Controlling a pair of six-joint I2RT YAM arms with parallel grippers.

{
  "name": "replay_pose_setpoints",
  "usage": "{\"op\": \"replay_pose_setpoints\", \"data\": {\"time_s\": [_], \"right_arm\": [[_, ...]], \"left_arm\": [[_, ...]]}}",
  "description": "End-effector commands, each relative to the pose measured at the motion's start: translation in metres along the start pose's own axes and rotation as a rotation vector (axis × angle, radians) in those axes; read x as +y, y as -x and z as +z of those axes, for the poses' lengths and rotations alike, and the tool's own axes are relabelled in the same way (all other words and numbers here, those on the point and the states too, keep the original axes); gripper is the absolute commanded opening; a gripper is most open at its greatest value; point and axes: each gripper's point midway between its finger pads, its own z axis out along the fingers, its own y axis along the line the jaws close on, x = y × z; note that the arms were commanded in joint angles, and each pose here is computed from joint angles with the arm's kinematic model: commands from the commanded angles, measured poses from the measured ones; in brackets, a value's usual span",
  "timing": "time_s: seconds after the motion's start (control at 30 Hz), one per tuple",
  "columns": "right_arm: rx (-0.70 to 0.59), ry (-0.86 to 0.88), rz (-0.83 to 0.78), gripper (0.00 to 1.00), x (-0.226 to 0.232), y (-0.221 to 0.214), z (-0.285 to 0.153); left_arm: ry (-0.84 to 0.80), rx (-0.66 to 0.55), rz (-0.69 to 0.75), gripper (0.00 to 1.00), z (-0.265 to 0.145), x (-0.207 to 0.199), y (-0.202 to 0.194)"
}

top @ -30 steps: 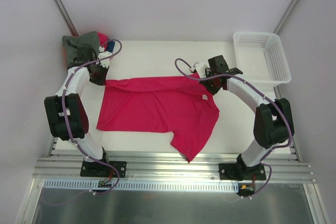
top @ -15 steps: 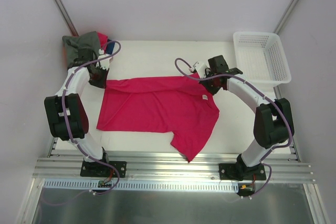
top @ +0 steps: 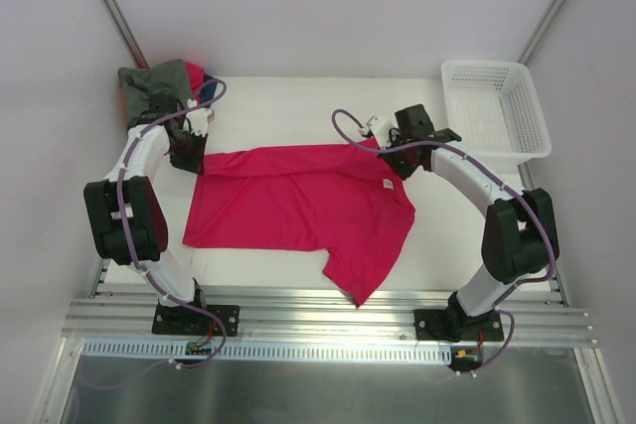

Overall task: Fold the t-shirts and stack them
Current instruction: Fold the flattened tshirt in 1/3 of the way

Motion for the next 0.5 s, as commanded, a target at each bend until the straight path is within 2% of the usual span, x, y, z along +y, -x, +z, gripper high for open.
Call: {"op": "replay_pose_setpoints", "data": {"time_s": [0.0,0.03,0.07,0.1,0.17,0.2,0.23,0.47], "right_arm": [[-0.058,-0.013,-0.002,0.01,0.0,0.012,-0.017],[-0.058,-0.013,-0.004,0.01,0.0,0.012,-0.016],[-0.058,-0.013,-0.004,0.01,0.0,0.012,-0.016],[-0.055,-0.011,-0.002,0.01,0.0,0.011,-0.016],[-0.056,-0.013,-0.002,0.01,0.0,0.011,-0.016],[-0.055,-0.011,-0.002,0.01,0.0,0.011,-0.016],[-0.055,-0.013,-0.002,0.0,0.0,0.011,-0.016],[-0.067,-0.018,0.006,0.01,-0.002,0.016,-0.019]], "left_arm": [[-0.044,0.027,-0.047,0.0,-0.006,-0.008,-0.002],[-0.044,0.03,-0.049,0.0,-0.005,-0.008,-0.002],[-0.042,0.035,-0.057,0.06,-0.005,-0.008,-0.003],[-0.034,0.043,-0.069,0.22,-0.004,-0.005,-0.003],[-0.032,0.045,-0.089,0.38,-0.005,-0.003,-0.002],[-0.016,0.05,-0.111,0.53,-0.005,0.0,-0.003],[-0.011,0.05,-0.123,0.99,-0.006,0.001,-0.002],[-0.059,-0.015,-0.18,0.99,-0.013,-0.005,0.025]]}}
